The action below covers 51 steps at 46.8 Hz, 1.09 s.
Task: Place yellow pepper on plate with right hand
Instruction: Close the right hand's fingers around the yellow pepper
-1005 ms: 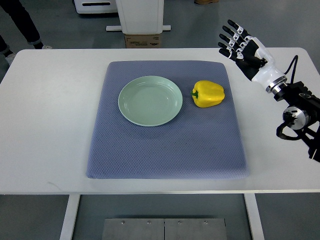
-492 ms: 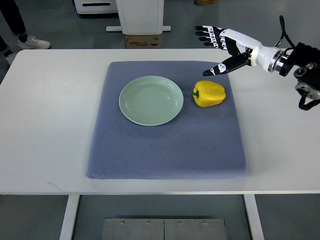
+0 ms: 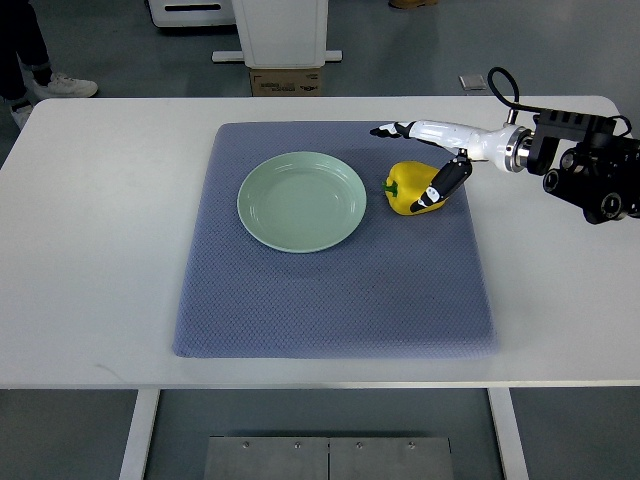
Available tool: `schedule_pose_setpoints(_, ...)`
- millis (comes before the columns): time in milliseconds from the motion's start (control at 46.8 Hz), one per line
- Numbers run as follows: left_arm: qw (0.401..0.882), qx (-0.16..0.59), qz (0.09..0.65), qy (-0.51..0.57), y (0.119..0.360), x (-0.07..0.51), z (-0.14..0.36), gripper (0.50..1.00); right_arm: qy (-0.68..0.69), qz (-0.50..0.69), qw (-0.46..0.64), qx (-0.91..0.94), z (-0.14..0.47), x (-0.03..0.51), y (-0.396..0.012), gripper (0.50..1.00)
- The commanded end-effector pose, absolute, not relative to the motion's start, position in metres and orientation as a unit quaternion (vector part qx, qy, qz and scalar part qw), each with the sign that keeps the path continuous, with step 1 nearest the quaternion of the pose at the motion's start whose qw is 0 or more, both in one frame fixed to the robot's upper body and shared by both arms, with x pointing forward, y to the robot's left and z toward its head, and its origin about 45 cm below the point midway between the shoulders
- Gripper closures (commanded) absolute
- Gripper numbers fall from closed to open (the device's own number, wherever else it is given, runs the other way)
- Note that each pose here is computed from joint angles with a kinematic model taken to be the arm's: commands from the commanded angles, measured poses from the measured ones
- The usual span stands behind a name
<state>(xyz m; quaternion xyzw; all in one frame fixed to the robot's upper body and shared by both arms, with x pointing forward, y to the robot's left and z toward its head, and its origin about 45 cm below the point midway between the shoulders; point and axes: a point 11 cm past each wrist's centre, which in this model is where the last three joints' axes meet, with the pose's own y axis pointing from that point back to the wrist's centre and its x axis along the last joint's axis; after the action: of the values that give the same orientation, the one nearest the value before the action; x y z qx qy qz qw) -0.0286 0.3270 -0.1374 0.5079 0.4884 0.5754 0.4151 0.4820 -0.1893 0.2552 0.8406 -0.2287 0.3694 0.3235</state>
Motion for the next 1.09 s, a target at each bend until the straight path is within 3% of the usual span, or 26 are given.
schedule_pose_setpoints(0, 0.415, 0.508, 0.576, 0.489, 0.327, -0.028, -0.137, 0.5, -0.231, 0.367, 0.333, 0.837, 0.25, 0.483, -0.185, 0.507)
schedule_pose_setpoints(705, 0.415, 0.508, 0.576, 0.489, 0.327, -0.028, -0.137, 0.5, -0.247, 0.368, 0.387, 0.809, 0.224, 0.491, -0.202, 0.525)
schedule_pose_setpoints(898, 0.415, 0.508, 0.575, 0.489, 0.327, -0.028, -0.137, 0.5, -0.246, 0.369, 0.387, 0.808, 0.223, 0.492, -0.199, 0.705)
schedule_pose_setpoints(1026, 0.415, 0.508, 0.576, 0.488, 0.327, -0.029, -0.137, 0.5, -0.247, 0.37, 0.387, 0.808, 0.221, 0.491, -0.2, 0.971)
schedule_pose_setpoints(1069, 0.415, 0.508, 0.576, 0.488, 0.327, -0.029, -0.137, 0.5, -0.247, 0.371, 0.387, 0.807, 0.22, 0.492, -0.2, 1.0)
